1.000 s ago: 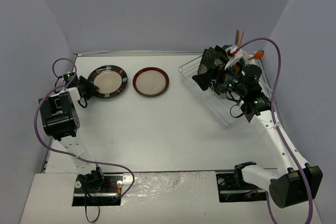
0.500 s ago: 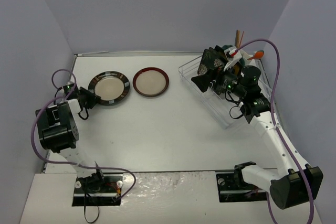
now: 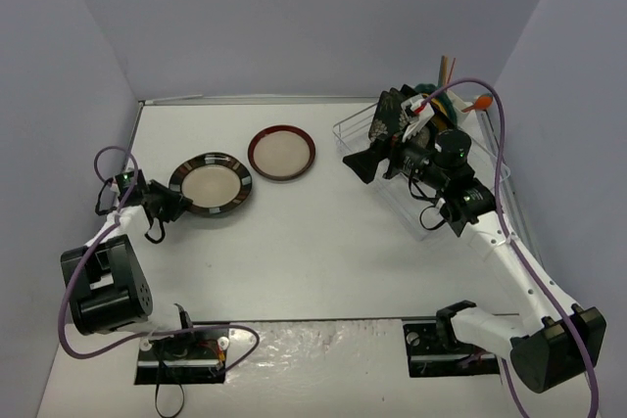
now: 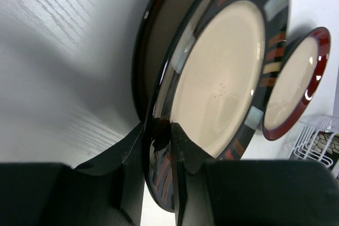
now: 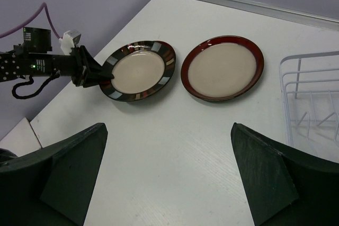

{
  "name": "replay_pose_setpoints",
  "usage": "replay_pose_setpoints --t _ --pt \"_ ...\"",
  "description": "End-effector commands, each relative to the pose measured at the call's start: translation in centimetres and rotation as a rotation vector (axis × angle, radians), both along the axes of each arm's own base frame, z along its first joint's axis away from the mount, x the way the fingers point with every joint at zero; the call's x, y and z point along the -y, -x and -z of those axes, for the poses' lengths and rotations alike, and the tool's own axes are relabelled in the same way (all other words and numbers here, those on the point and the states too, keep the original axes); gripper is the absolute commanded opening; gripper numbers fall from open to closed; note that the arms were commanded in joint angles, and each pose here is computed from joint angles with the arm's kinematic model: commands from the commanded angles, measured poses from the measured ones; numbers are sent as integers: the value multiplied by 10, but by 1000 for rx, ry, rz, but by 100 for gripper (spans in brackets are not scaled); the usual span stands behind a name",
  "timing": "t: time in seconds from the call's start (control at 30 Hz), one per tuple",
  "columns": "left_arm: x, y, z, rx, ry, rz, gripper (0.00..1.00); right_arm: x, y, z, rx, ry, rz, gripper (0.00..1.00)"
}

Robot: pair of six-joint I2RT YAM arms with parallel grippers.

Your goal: Load the plates into the dish rack

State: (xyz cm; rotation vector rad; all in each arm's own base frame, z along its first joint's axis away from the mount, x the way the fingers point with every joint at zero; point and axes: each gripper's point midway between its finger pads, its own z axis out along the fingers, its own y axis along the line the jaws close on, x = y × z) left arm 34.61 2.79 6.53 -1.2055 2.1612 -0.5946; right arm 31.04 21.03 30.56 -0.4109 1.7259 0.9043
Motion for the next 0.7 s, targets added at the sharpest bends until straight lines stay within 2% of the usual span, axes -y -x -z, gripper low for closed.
replay_pose_setpoints --t 0.0,0.2,0.33,0.53,0.67 --pt "-1 -17 -69 157 -57 37 0 -13 8 -28 92 -35 -23 100" --pt "6 -17 -86 229 -34 42 0 -21 15 -24 72 -44 -41 100" --pt "12 -24 -104 331 1 43 0 -25 17 -22 56 -52 -48 100" --pt "18 -28 -149 468 21 53 0 -42 16 -21 0 -105 -67 100" --pt "24 -25 -181 549 38 72 0 -67 9 -17 -88 -185 -85 100"
